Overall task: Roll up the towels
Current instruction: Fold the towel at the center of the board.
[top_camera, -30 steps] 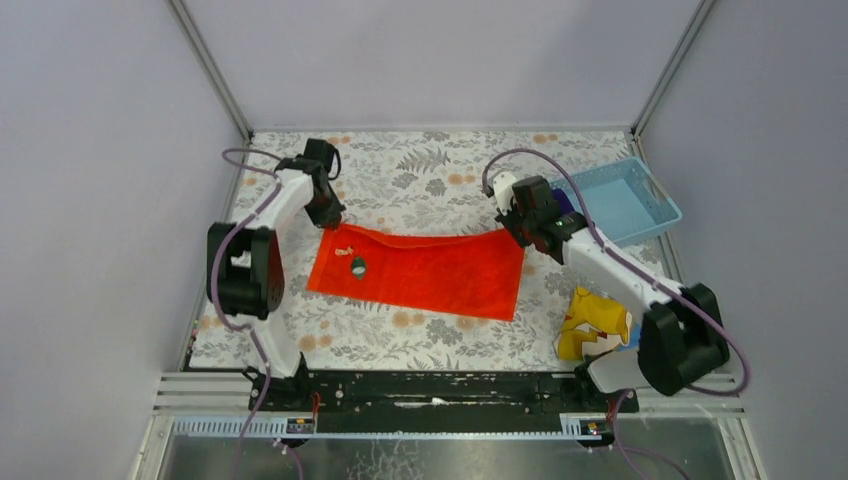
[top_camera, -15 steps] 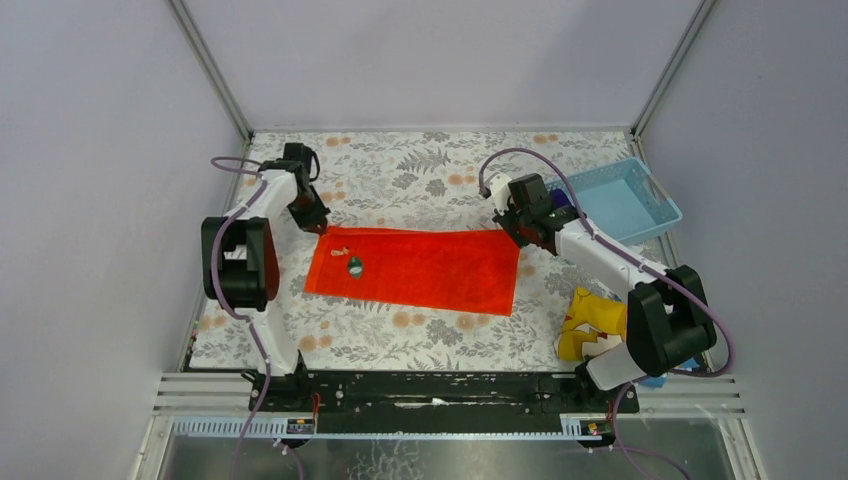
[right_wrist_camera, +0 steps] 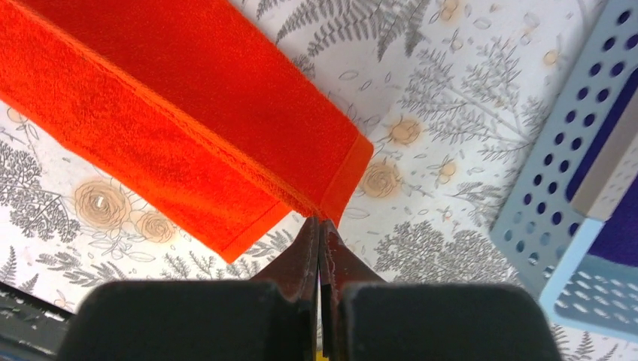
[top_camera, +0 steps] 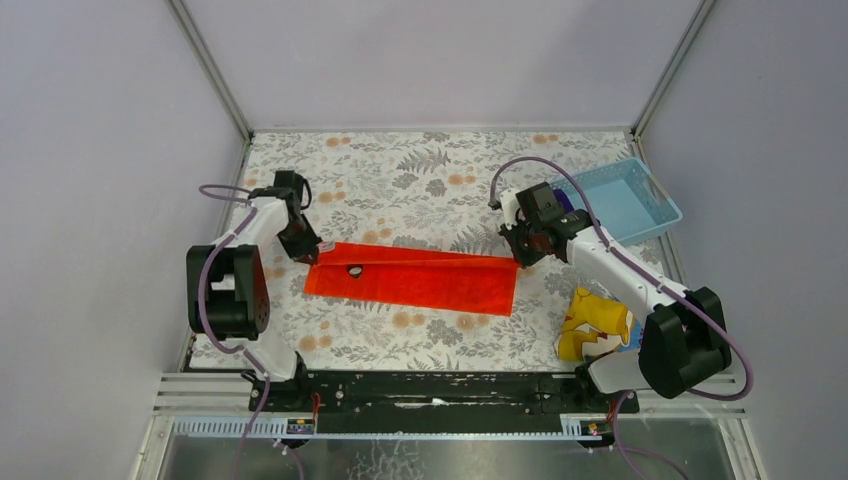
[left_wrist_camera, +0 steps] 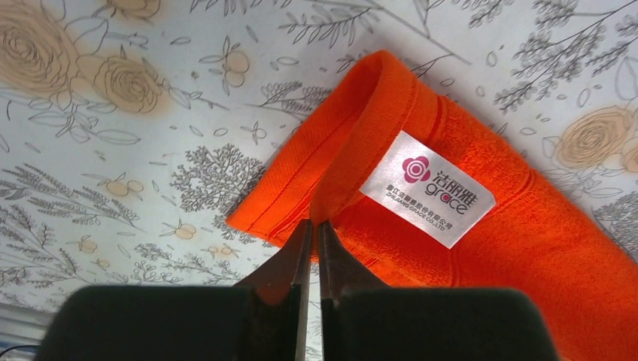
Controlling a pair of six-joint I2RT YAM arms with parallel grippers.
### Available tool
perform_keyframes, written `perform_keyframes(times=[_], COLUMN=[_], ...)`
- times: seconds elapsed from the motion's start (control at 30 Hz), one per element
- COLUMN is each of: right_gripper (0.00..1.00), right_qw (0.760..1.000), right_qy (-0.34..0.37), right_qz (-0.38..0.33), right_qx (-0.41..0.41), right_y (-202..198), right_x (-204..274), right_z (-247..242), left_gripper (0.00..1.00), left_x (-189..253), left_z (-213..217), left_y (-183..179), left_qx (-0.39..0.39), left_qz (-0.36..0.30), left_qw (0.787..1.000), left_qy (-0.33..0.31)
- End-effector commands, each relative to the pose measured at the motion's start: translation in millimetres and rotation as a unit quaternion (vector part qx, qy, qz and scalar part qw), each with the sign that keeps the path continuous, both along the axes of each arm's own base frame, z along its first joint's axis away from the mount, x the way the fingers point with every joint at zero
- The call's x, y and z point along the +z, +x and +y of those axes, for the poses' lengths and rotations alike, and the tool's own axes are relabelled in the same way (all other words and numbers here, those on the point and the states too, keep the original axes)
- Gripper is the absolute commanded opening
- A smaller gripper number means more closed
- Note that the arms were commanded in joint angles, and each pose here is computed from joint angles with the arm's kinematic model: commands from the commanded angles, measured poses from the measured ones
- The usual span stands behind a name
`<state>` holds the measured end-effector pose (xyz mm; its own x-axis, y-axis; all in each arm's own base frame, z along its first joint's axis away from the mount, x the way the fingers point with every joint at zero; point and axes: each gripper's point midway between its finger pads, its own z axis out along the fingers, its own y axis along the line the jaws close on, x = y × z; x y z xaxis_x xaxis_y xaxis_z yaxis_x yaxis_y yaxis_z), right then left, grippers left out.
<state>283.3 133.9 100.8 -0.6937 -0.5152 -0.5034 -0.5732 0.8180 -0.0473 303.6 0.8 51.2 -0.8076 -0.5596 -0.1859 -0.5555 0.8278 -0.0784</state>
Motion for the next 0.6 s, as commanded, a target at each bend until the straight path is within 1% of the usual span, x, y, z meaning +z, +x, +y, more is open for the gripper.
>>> perform_keyframes(times=[0.0,0.13,0.2,0.27,0.47,0.57], right_gripper=[0.00,0.00,0.00,0.00,0.00,0.00], right_qw=[0.999,0.999,0.998,0.997,0.994,0.993], right_qy=[-0.006,-0.007,-0.009,-0.018,-0.058,-0.061], right_qz=[0.043,0.053,0.061,0.071,0.092,0.102], right_qx=[-0.015,-0.011,-0.008,-0.003,0.005,0.012], right_y=[-26.9,-35.0,-40.3,-45.1,-55.1,-59.3], right_x=[-7.0,-10.4,-13.9,-16.4,-20.8,-22.6], right_z=[-9.2,-9.0,-7.4,-5.7,-8.3,-6.1], left_gripper=[0.00,0.01,0.01,0.01,0.01,0.01], left_x=[1.4,2.0,-1.4,-3.9,-10.2,-13.8], left_z=[16.7,21.2,18.1,15.7,19.3,18.0], left_y=[-14.2,-22.9,-27.8,-31.9,-38.8,-42.1], left_qx=[0.009,0.018,0.015,0.015,0.019,0.016], left_qz=[0.004,0.003,0.009,0.012,0.022,0.029], left_qw=[0.999,0.999,0.999,0.999,0.999,0.999], left_qy=[0.037,0.049,0.041,0.035,0.047,0.042])
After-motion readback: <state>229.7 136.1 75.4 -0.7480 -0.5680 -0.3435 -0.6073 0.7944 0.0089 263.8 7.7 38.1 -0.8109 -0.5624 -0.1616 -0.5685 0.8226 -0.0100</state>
